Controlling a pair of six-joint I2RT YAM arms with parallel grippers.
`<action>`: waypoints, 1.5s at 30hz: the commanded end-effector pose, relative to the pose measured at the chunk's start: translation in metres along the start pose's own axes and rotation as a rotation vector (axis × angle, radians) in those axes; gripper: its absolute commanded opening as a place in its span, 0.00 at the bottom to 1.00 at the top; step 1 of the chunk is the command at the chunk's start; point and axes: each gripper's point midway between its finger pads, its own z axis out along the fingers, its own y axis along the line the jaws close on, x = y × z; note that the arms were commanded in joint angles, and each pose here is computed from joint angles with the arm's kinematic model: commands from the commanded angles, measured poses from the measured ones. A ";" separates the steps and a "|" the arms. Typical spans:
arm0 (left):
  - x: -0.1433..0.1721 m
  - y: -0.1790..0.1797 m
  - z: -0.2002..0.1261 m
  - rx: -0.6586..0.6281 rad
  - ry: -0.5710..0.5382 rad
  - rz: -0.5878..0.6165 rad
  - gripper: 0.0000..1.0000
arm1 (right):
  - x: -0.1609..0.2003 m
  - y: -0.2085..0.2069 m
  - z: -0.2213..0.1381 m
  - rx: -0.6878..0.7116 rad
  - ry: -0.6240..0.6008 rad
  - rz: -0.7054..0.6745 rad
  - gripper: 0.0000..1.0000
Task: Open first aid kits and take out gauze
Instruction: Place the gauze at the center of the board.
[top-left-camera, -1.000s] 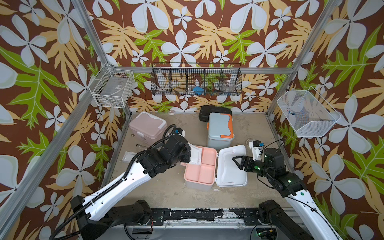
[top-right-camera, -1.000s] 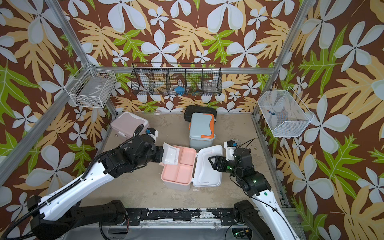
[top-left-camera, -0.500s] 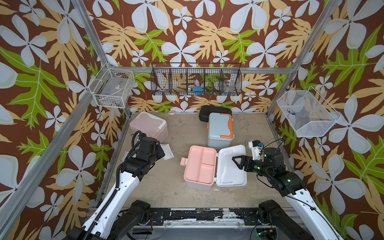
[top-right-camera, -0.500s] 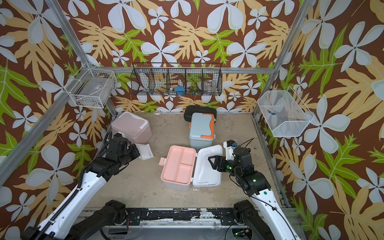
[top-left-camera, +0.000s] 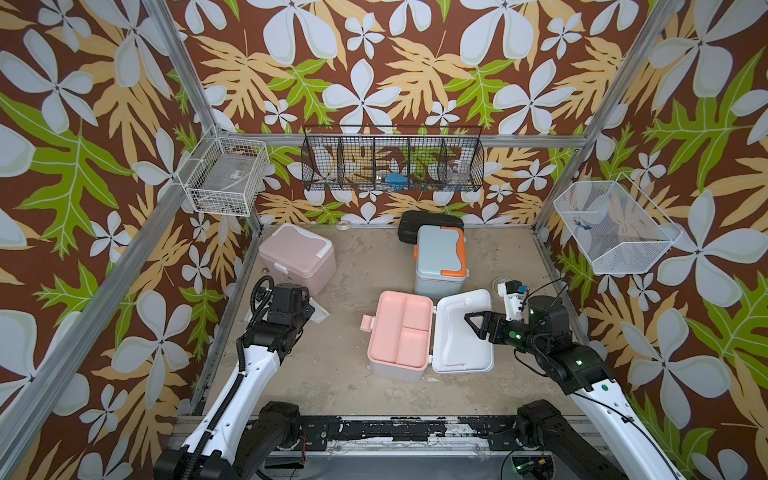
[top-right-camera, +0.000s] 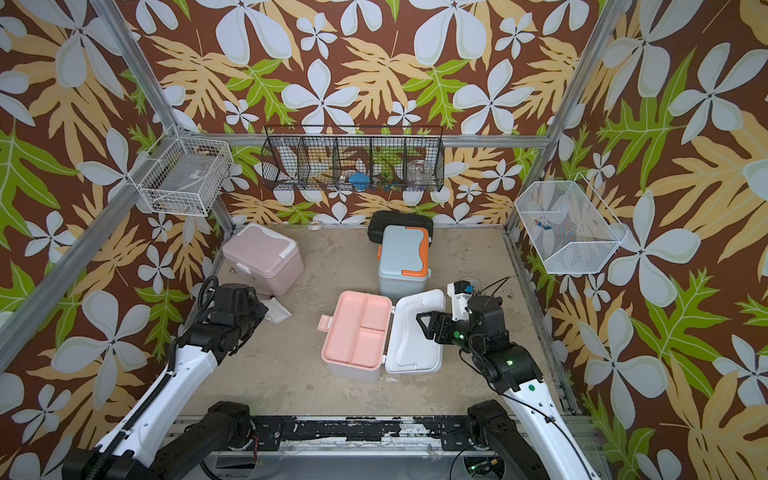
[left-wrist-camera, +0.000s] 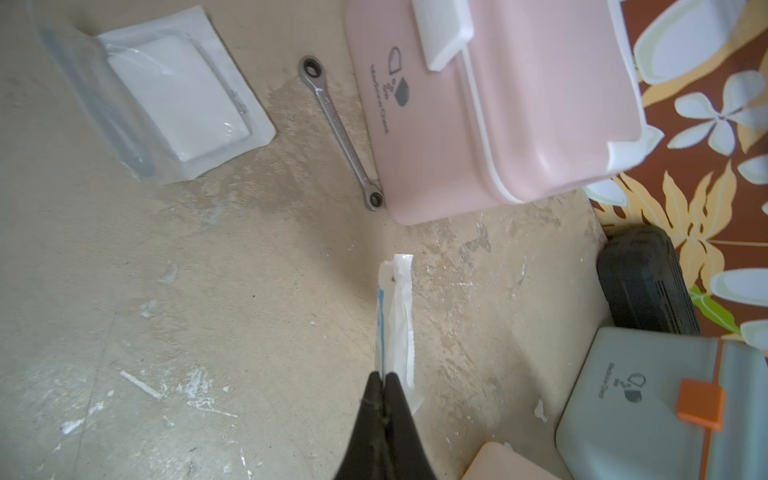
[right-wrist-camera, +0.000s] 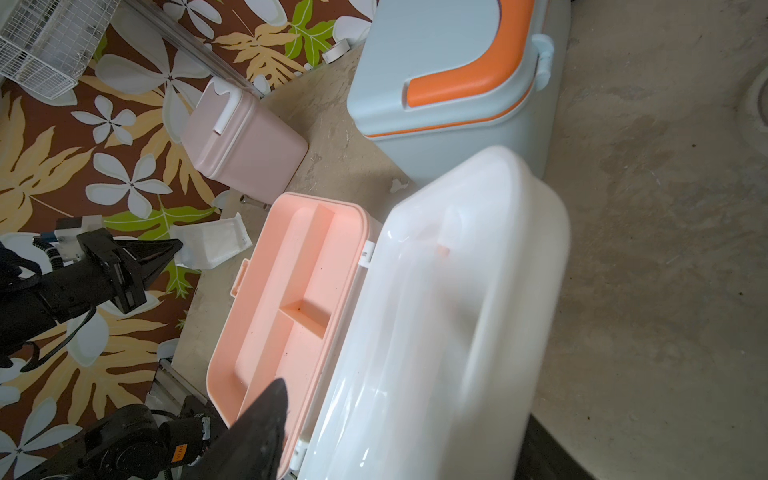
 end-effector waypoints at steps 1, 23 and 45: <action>-0.012 0.015 0.008 -0.050 -0.049 -0.104 0.00 | -0.001 0.004 0.000 -0.023 -0.004 -0.011 0.73; -0.014 0.065 0.072 -0.169 -0.090 -0.302 0.00 | 0.002 0.000 0.005 -0.019 0.006 -0.006 0.73; -0.035 0.054 0.055 -0.173 -0.127 -0.125 0.63 | 0.004 -0.001 0.008 -0.022 0.011 -0.003 0.73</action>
